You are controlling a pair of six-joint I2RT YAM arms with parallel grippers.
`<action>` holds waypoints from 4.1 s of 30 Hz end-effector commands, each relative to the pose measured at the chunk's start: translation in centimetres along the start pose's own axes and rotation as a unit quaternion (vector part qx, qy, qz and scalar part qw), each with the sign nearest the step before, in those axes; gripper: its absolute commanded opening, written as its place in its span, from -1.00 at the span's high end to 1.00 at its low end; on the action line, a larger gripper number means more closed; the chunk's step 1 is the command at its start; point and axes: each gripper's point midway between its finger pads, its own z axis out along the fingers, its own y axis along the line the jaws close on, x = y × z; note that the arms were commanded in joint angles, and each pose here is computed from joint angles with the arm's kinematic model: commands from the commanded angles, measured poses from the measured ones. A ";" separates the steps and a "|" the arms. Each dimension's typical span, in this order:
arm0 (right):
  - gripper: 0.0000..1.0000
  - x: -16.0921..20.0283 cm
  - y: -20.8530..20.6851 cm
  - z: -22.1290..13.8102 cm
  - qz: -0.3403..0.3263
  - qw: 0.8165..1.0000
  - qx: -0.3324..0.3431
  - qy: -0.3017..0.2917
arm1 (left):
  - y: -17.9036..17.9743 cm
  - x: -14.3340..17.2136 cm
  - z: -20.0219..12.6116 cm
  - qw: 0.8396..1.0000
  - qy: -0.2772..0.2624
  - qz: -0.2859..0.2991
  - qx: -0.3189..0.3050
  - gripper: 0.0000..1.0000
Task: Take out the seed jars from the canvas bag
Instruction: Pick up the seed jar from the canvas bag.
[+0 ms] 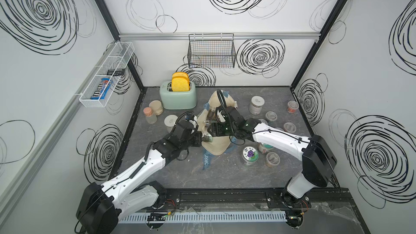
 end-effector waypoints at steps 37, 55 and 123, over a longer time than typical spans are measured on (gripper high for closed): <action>-0.86 1.2 1.8 5.2 -0.262 0.962 -0.071 0.019 | 4.3 2.0 -1.1 0.998 -0.005 -0.036 -0.045 1.00; -0.92 5.6 -2.1 9.0 -0.330 0.935 -0.077 0.100 | 4.7 0.2 -0.7 0.998 -0.008 -0.042 -0.054 1.00; -0.55 -3.1 1.3 -13.1 -0.146 0.943 -0.207 -0.214 | -3.1 -8.3 -8.1 0.990 -0.061 -0.054 0.118 -0.91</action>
